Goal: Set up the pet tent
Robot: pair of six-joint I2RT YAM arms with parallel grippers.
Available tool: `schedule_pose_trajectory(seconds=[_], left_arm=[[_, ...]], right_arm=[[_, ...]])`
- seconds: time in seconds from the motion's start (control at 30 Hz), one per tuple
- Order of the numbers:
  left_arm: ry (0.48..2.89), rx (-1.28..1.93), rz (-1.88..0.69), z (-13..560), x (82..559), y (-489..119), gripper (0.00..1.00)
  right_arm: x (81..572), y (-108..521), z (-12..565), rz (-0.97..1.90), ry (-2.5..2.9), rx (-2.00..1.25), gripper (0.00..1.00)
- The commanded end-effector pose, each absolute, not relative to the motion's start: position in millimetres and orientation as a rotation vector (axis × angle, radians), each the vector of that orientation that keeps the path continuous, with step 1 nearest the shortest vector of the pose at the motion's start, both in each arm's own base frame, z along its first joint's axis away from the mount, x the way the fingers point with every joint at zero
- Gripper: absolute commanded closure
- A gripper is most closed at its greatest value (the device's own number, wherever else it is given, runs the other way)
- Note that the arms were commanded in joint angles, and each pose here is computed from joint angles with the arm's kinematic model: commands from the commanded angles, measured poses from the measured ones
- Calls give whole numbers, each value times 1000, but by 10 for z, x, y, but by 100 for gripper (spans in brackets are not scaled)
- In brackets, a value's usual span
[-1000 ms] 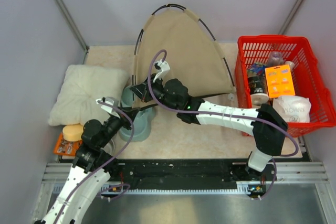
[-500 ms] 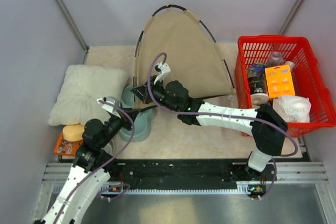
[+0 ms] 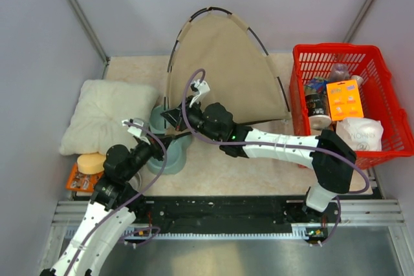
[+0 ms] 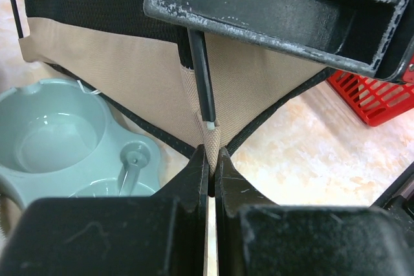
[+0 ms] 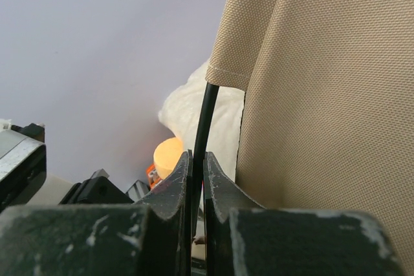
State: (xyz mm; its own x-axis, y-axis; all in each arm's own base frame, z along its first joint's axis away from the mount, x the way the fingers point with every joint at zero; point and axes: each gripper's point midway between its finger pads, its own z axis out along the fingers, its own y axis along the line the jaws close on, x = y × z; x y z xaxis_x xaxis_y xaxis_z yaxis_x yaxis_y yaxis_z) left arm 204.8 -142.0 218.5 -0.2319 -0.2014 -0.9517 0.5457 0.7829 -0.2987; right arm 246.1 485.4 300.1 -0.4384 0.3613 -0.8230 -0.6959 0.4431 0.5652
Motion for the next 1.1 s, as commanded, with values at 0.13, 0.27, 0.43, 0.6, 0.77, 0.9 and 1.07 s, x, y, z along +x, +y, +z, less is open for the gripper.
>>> schedule_pose_trajectory(seconds=[0.13, 0.27, 0.43, 0.6, 0.77, 0.9, 1.07], left_arm=[[1679, 297, -757, 2244, 1970, -1481, 100], [1687, 294, -752, 2229, 1968, -1470, 100], [1707, 297, -751, 2135, 1935, -1462, 100], [1702, 288, -747, 2129, 1915, -1438, 100], [1699, 284, -745, 2148, 1921, -1436, 100], [1691, 278, -747, 2175, 1936, -1439, 100], [1664, 259, -749, 2311, 1976, -1437, 100]], right_arm=[[2587, 4689, 3564, 1216, 1453, -206, 100], [2620, 4666, 3488, 1181, 1471, -193, 100], [2693, 4619, 3573, 1143, 1457, -163, 100], [2728, 4583, 3607, 1128, 1452, -147, 100], [2726, 4589, 3551, 1128, 1466, -152, 100], [2679, 4636, 3510, 1148, 1471, -189, 100], [2542, 4686, 3448, 1188, 1479, -258, 100]])
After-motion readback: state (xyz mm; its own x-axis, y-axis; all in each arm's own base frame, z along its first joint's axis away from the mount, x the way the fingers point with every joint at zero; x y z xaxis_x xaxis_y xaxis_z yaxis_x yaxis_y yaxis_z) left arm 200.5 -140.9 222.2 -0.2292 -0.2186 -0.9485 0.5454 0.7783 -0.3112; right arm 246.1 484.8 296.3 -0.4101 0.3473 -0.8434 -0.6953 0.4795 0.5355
